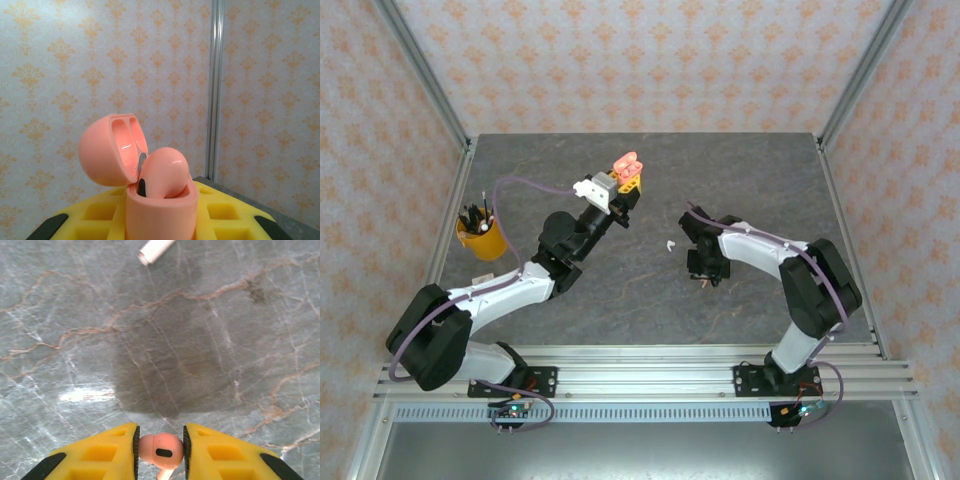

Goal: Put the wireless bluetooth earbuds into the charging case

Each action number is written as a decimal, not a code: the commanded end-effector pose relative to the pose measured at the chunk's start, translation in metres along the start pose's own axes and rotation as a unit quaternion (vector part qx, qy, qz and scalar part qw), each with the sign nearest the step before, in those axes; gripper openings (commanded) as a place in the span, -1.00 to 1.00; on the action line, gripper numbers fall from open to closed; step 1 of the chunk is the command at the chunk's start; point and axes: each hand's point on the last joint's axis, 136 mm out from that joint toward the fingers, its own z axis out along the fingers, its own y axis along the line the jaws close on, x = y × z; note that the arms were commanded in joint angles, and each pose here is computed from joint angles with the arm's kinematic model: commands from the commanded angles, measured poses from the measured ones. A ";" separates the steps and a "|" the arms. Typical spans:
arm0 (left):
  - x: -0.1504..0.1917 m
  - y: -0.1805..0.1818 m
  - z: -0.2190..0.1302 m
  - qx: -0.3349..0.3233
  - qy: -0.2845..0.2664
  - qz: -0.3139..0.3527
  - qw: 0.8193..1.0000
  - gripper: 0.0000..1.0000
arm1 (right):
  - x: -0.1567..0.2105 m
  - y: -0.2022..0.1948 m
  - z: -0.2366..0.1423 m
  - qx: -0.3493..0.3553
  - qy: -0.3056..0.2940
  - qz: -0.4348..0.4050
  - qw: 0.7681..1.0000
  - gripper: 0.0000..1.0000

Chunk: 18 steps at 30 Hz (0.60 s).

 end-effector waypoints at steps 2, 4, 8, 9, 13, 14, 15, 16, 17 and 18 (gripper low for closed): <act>-0.008 0.001 -0.002 0.001 -0.014 0.001 1.000 -1.00 | -0.006 0.013 0.001 -0.035 -0.017 -0.031 0.999 -0.43; -0.008 0.001 -0.002 0.002 -0.013 0.001 1.000 -1.00 | -0.007 0.018 0.002 -0.048 -0.021 -0.039 0.998 -0.43; -0.009 0.001 -0.002 0.002 -0.012 0.002 1.000 -1.00 | -0.006 0.021 0.007 -0.041 -0.008 -0.052 0.998 -0.43; -0.009 0.001 -0.002 0.002 -0.013 0.002 1.000 -1.00 | -0.006 0.019 0.009 -0.030 -0.003 -0.055 0.998 -0.43; -0.010 0.001 -0.002 0.001 -0.013 0.003 1.000 -1.00 | -0.002 0.012 0.014 0.013 0.016 -0.062 0.998 -0.43; -0.010 0.001 -0.002 0.001 -0.013 0.003 1.000 -1.00 | -0.001 0.011 0.015 0.022 0.021 -0.062 0.998 -0.43; -0.010 0.001 -0.002 0.001 -0.013 0.003 1.000 -1.00 | -0.001 0.011 0.016 0.028 0.023 -0.059 0.998 -0.43; -0.009 0.002 -0.002 0.000 -0.013 0.004 1.000 -1.00 | 0.000 0.011 0.017 0.032 0.024 -0.058 0.998 -0.42; -0.010 0.002 -0.002 0.000 -0.014 0.003 1.000 -1.00 | 0.000 0.011 0.018 0.037 0.026 -0.056 0.997 -0.40; -0.009 0.001 -0.003 0.000 -0.013 0.004 1.000 -1.00 | 0.001 0.010 0.018 0.041 0.027 -0.051 0.997 -0.35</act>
